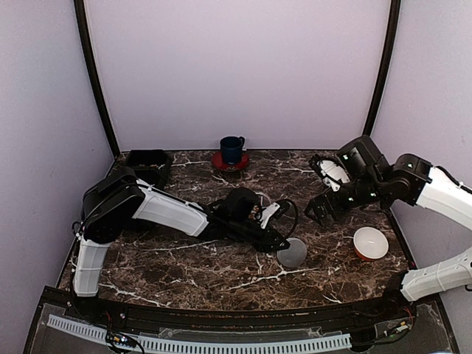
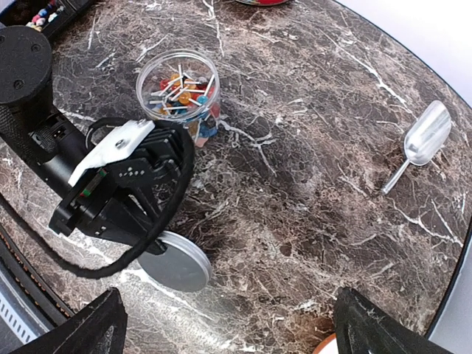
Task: Pack the candies
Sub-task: Place the box lid at the center of the board, then pick up the box lid from the center of the board.
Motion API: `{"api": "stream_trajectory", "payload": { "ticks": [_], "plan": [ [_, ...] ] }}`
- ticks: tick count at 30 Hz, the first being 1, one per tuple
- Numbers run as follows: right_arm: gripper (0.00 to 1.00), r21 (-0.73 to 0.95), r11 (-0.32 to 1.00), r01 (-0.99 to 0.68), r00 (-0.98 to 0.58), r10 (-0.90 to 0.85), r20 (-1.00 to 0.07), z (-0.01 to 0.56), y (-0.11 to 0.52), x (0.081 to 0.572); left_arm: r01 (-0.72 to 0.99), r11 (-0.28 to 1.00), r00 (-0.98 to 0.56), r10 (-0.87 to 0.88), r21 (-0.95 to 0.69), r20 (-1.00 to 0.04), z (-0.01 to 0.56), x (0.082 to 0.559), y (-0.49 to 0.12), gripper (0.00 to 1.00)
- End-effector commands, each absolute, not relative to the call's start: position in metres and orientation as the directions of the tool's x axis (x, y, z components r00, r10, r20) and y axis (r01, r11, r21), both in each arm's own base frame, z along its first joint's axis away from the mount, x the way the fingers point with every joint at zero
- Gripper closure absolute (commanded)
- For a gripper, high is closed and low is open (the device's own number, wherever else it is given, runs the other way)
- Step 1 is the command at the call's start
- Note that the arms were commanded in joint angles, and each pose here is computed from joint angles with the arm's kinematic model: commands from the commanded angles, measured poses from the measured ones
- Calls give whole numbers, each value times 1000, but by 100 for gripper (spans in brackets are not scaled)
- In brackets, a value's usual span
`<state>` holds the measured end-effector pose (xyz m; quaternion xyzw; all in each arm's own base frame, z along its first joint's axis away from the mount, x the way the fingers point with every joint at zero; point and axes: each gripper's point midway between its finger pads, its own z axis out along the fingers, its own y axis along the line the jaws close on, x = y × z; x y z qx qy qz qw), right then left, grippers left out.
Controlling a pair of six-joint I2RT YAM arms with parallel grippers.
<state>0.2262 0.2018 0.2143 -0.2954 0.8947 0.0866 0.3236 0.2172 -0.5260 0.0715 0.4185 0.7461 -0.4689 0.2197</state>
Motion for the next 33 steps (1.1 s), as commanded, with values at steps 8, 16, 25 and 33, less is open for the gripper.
{"api": "stream_trajectory", "payload": {
  "ticks": [8, 16, 25, 33],
  "plan": [
    [2, -39, 808, -587, -613, -476, -631, 206, 196, 223, 747, 346, -665, 405, -568, -627, 62, 232, -523, 54],
    [2, 24, 799, -601, -645, -467, -605, 193, 207, 218, 766, 377, -642, 389, -522, -661, 81, 240, -518, 33],
    [2, 127, 833, -538, -759, -413, -504, 158, 223, 210, 820, 445, -530, 357, -359, -769, 127, 253, -490, 19],
    [2, 117, 868, -482, -797, -379, -470, 125, 235, 199, 840, 522, -365, 338, -150, -868, 163, 262, -446, 1]
  ]
}}
